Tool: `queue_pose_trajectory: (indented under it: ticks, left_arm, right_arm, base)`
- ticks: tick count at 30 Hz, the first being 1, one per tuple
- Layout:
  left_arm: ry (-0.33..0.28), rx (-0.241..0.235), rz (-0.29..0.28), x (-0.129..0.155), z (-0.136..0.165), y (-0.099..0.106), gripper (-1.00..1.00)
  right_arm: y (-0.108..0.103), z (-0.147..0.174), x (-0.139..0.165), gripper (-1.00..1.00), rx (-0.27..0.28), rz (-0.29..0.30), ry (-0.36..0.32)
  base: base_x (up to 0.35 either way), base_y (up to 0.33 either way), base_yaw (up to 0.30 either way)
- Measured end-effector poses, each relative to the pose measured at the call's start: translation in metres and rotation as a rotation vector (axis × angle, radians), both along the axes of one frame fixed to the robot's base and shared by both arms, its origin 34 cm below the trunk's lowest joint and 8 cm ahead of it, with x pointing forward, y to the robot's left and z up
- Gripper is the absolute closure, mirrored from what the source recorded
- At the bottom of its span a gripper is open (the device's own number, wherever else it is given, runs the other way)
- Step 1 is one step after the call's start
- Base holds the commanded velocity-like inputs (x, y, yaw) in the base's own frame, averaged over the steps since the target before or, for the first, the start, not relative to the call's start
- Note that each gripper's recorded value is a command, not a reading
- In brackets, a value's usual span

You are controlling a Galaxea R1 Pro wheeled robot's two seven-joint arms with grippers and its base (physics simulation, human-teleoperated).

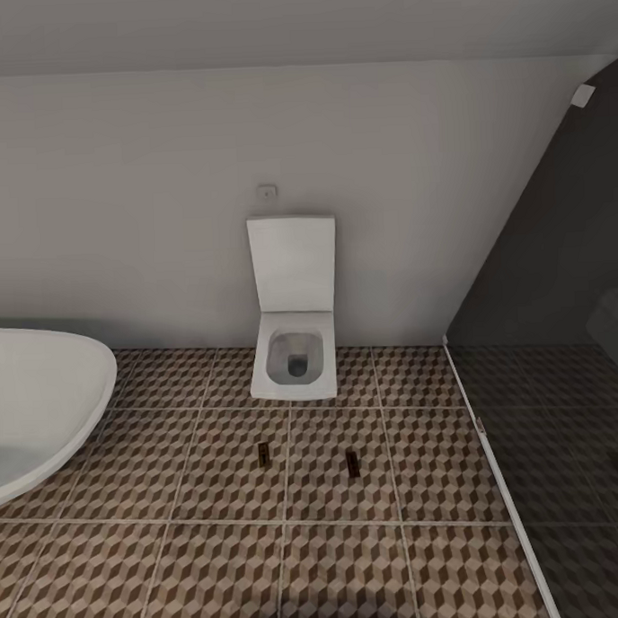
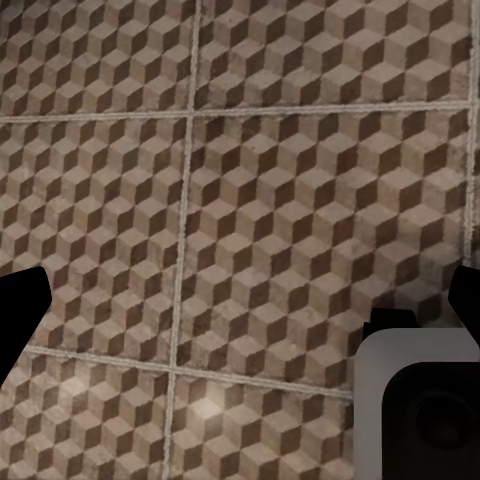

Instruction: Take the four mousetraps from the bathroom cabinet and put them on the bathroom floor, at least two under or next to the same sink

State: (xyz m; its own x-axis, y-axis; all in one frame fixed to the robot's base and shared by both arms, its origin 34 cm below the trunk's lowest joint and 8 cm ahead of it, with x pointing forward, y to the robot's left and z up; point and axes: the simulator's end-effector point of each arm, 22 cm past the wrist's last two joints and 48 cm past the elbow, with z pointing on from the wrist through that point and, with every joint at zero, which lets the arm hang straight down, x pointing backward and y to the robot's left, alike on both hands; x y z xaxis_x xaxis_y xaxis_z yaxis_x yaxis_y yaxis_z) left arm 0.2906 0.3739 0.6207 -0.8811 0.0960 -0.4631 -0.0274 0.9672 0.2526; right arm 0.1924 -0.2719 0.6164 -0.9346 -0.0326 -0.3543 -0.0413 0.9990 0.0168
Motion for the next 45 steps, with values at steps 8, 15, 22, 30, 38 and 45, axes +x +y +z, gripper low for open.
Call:
queue_pose_trajectory:
  ticks: [8, 15, 22, 30, 38, 45]
  left_arm:
    - [0.0, 0.0, 0.0, 0.0, 0.0, 0.0001, -1.0]
    - [0.0, 0.0, 0.0, 0.0, 0.0, 0.0001, -1.0]
    - [0.0, 0.0, 0.0, 0.0, 0.0, 0.0001, -1.0]
    - [0.0, 0.0, 0.0, 0.0, 0.0, 0.0001, -1.0]
    - [0.0, 0.0, 0.0, 0.0, 0.0, 0.0001, -1.0]
    - [0.0, 0.0, 0.0, 0.0, 0.0, 0.0001, -1.0]
  right_arm:
    - [0.0, 0.0, 0.0, -1.0, 0.0, 0.0, 0.0]
    - [0.0, 0.0, 0.0, -1.0, 0.0, 0.0, 0.0]
    - [0.0, 0.0, 0.0001, -1.0, 0.0, 0.0, 0.0]
    - [0.0, 0.0, 0.0, -1.0, 0.0, 0.0, 0.0]
    - [0.0, 0.0, 0.0002, -1.0, 0.0, 0.0, -0.001]
    - [0.0, 0.0, 0.0, -1.0, 0.0, 0.0, 0.0]
  base:
    - [0.0, 0.0, 0.0]
    - [0.0, 0.0, 0.0]
    - [0.0, 0.0, 0.0]
    - [0.0, 0.0, 0.0]
    - [0.0, 0.0, 0.0]
    - [0.0, 0.0, 0.0]
